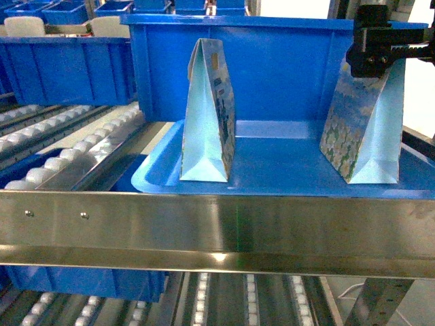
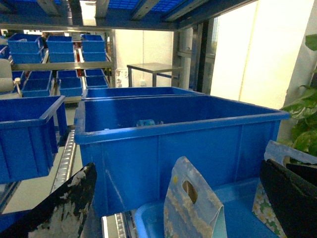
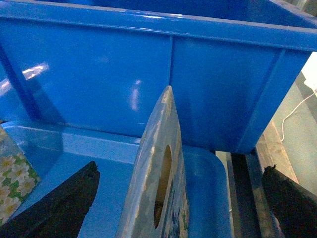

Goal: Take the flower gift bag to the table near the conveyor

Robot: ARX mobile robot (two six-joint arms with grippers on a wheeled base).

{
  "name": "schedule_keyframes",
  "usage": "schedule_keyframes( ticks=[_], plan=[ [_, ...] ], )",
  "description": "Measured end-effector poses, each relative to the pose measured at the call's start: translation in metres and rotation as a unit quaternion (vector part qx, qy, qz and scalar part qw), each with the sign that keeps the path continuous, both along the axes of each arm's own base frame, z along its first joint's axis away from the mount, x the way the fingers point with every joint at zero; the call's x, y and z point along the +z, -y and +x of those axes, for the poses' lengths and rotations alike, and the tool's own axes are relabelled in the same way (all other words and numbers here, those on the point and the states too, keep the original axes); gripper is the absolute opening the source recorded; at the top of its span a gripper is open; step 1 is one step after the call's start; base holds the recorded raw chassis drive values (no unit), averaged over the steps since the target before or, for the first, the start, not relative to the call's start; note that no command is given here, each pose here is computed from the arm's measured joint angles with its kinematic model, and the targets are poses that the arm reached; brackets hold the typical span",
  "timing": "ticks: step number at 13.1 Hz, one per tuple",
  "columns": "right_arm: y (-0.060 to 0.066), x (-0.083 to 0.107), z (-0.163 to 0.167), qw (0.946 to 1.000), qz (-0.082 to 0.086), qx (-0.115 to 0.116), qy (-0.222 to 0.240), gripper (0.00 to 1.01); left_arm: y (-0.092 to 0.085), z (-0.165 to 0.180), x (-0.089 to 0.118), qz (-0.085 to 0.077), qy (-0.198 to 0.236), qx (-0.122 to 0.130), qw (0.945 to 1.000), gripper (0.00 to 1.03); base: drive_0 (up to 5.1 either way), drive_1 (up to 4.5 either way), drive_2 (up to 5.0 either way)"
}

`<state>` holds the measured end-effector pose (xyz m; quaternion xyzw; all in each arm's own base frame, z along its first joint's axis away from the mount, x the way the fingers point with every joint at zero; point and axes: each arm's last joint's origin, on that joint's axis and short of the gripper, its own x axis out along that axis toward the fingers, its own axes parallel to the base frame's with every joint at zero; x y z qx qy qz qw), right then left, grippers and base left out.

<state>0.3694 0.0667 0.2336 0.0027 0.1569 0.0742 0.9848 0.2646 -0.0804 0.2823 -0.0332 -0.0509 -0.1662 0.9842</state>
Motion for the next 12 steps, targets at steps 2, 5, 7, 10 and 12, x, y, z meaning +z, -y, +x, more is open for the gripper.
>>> schedule_keyframes(
  ticks=[2,5,7,10,12],
  plan=[
    [-0.002,-0.002,0.000,0.9999,0.006,0.008,-0.002,0.81,0.000,0.000,0.000,0.000,0.000,0.000,1.0000,0.98,0.0,0.00,0.0],
    [-0.004,-0.003,-0.001,0.9999,0.012,0.012,0.000,0.42,0.000,0.000,0.000,0.000,0.000,0.000,1.0000,0.98,0.0,0.00,0.0],
    [-0.004,-0.003,-0.001,0.9998,0.014,0.013,-0.002,0.18,0.000,0.000,0.000,0.000,0.000,0.000,1.0000,0.98,0.0,0.00,0.0],
    [-0.005,-0.007,-0.004,0.9997,0.017,0.016,0.005,0.02,0.000,0.000,0.000,0.000,0.000,0.000,1.0000,0.98,0.0,0.00,0.0],
    [-0.004,-0.006,-0.012,0.9996,0.017,0.016,0.017,0.02,0.000,0.000,0.000,0.000,0.000,0.000,1.0000,0.98,0.0,0.00,0.0]
  ],
)
